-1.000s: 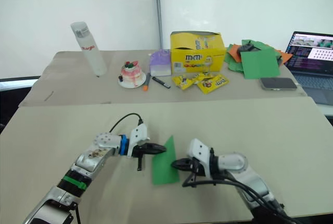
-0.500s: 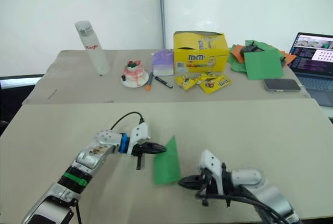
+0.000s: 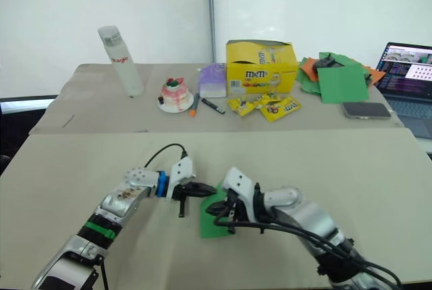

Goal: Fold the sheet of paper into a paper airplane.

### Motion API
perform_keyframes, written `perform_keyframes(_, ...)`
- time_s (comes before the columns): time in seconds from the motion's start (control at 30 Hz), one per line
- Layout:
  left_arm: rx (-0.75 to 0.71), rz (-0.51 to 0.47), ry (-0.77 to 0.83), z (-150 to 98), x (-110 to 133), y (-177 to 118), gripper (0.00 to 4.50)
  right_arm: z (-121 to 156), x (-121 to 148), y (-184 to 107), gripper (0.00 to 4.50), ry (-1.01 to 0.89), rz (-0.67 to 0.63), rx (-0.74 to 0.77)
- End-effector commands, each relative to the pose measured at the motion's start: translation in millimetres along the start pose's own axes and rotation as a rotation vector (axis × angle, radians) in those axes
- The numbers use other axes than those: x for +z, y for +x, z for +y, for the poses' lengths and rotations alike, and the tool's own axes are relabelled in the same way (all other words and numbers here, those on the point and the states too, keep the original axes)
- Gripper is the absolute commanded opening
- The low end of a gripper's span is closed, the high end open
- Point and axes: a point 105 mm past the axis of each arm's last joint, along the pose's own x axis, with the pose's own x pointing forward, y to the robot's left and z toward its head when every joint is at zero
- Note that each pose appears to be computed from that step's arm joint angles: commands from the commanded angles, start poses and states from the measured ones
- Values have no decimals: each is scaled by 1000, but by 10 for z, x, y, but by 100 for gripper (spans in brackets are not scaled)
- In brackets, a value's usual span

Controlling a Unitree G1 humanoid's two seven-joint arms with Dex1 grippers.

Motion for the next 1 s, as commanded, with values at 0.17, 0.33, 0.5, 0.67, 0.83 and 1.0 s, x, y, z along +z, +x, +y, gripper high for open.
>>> perform_keyframes(0.17,43,43,31,187,10,111,0,-106,-331,-29,3,1,133,-93)
perform_keyframes(0.33,59,-7,46,328,223,263,0,-96,-319,-44,3,18,124,-113)
perform_keyframes(0.5,64,-5,73,415,293,331,0,-99,-322,-59,3,25,125,-127)
perform_keyframes(0.67,102,-48,85,486,358,189,0,-106,-327,-66,3,29,127,-130)
perform_keyframes(0.83,-9,-88,85,208,318,26,0,-143,-317,-36,3,46,117,-130)
perform_keyframes(1.0,-67,-26,47,-49,56,-10,0,-176,-319,-16,3,52,117,-131)
